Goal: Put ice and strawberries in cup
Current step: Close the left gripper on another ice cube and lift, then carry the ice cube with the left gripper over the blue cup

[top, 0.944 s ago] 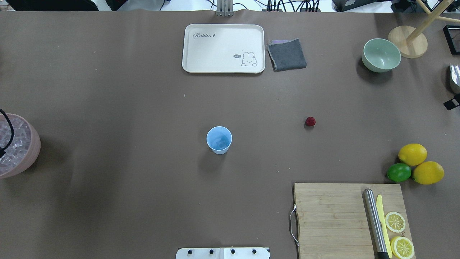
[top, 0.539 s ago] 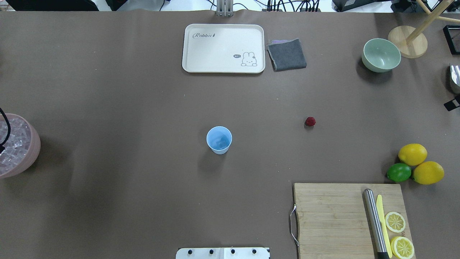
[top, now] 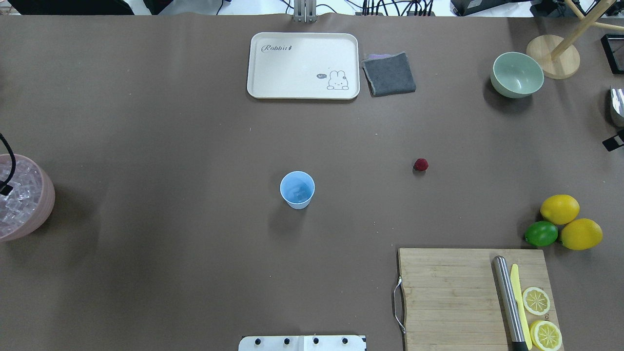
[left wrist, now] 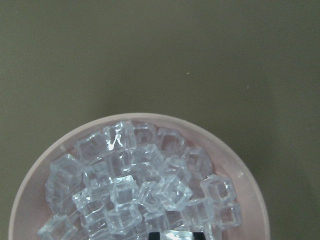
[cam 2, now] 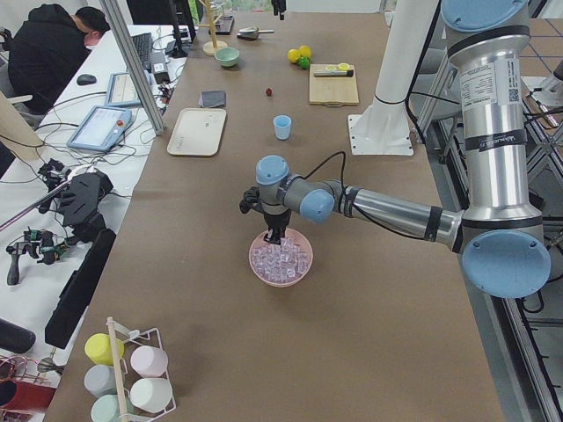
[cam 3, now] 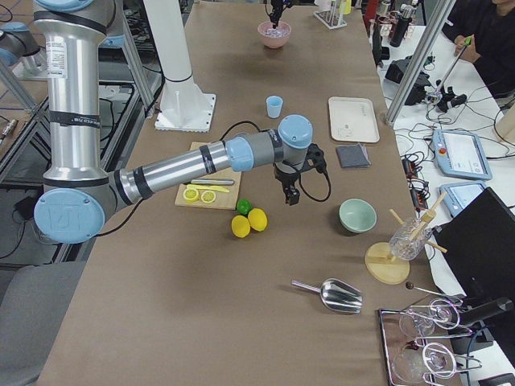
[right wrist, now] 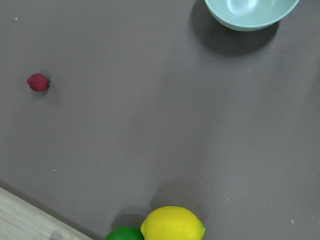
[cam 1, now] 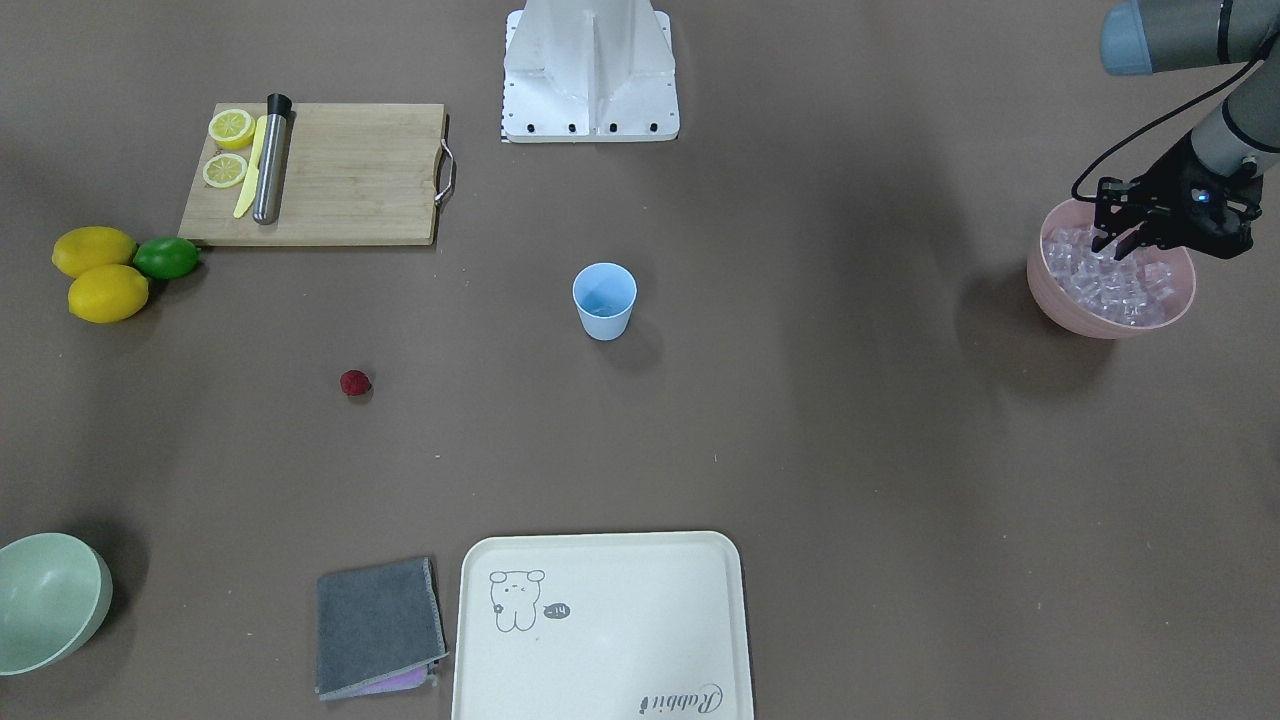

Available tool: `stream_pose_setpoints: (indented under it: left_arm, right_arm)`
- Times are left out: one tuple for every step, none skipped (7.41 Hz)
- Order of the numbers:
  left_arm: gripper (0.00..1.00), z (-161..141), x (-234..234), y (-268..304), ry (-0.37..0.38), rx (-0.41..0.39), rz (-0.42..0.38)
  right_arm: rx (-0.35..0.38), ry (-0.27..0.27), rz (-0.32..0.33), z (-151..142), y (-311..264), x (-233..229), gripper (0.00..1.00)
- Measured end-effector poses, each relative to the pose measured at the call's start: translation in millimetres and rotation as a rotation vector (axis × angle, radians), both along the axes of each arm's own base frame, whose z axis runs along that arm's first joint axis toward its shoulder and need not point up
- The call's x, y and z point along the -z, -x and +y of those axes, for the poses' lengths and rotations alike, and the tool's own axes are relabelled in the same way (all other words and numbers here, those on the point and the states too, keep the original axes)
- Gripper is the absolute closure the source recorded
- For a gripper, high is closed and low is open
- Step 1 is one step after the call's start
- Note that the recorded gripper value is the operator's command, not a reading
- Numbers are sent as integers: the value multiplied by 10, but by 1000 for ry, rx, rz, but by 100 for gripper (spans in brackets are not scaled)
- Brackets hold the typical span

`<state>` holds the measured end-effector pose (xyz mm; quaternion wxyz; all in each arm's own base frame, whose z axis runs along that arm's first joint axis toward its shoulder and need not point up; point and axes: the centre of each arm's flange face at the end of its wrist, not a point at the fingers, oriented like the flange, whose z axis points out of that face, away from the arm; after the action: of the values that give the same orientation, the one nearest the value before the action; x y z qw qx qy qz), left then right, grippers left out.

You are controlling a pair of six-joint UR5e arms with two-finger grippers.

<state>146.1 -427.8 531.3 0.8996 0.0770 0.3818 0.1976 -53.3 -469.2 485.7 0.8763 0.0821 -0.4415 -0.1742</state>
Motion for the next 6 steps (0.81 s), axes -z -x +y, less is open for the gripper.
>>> stream_pose_setpoints:
  left_arm:
    - [100, -140, 217, -93, 1, 26, 24]
    - [100, -339, 514, -275, 14, 64, 53]
    - [100, -513, 860, -575, 39, 95, 84]
    - [100, -603, 1233, -1035, 76, 115, 113]
    - [100, -610, 1576, -1537, 113, 137, 128]
    - [100, -567, 1912, -1975, 149, 161, 131]
  right_arm:
    - [0, 0, 0, 0, 1, -2, 0]
    - [0, 0, 0, 0, 1, 0, 0]
    - [1, -1, 0, 1, 1, 2, 0]
    - [1, -1, 2, -2, 1, -4, 0]
    - [1, -1, 4, -11, 1, -13, 0]
    - [1, -1, 4, -18, 3, -15, 0]
